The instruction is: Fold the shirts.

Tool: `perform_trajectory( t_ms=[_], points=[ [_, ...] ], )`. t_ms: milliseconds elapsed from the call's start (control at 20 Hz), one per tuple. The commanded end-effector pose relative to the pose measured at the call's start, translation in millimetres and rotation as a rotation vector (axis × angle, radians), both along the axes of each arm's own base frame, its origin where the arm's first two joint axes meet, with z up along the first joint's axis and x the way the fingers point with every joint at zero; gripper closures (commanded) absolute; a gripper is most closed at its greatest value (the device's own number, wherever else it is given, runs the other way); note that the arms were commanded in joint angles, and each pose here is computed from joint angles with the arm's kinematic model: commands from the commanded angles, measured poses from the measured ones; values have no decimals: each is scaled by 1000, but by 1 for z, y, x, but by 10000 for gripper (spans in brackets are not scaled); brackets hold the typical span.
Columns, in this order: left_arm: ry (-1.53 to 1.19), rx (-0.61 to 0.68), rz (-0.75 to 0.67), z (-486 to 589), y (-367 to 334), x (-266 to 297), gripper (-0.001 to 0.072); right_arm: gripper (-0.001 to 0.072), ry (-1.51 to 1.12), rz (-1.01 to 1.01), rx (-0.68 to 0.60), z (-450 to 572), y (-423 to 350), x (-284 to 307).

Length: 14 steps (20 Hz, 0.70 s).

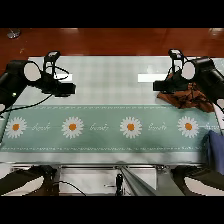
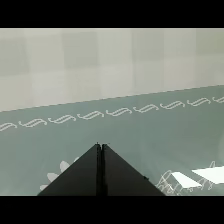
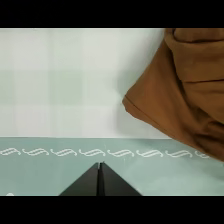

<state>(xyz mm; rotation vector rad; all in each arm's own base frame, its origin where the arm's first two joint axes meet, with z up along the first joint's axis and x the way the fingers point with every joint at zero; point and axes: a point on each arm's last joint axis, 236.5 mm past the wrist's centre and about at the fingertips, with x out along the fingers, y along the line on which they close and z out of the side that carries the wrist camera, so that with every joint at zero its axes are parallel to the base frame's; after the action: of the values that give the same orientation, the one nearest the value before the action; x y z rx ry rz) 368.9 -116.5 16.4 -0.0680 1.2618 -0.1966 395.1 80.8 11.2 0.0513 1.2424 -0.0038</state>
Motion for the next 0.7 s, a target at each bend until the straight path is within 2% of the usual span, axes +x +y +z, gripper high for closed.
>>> perform_trajectory(
  t_ms=[0, 650],
  points=[
    [0, 0, 0, 0, 0, 0, 684, 690, 0, 1, 0, 0, 1, 0],
    [0, 0, 0, 0, 0, 0, 684, 690, -39, 3, 10, 3, 3, 9]
  ],
)
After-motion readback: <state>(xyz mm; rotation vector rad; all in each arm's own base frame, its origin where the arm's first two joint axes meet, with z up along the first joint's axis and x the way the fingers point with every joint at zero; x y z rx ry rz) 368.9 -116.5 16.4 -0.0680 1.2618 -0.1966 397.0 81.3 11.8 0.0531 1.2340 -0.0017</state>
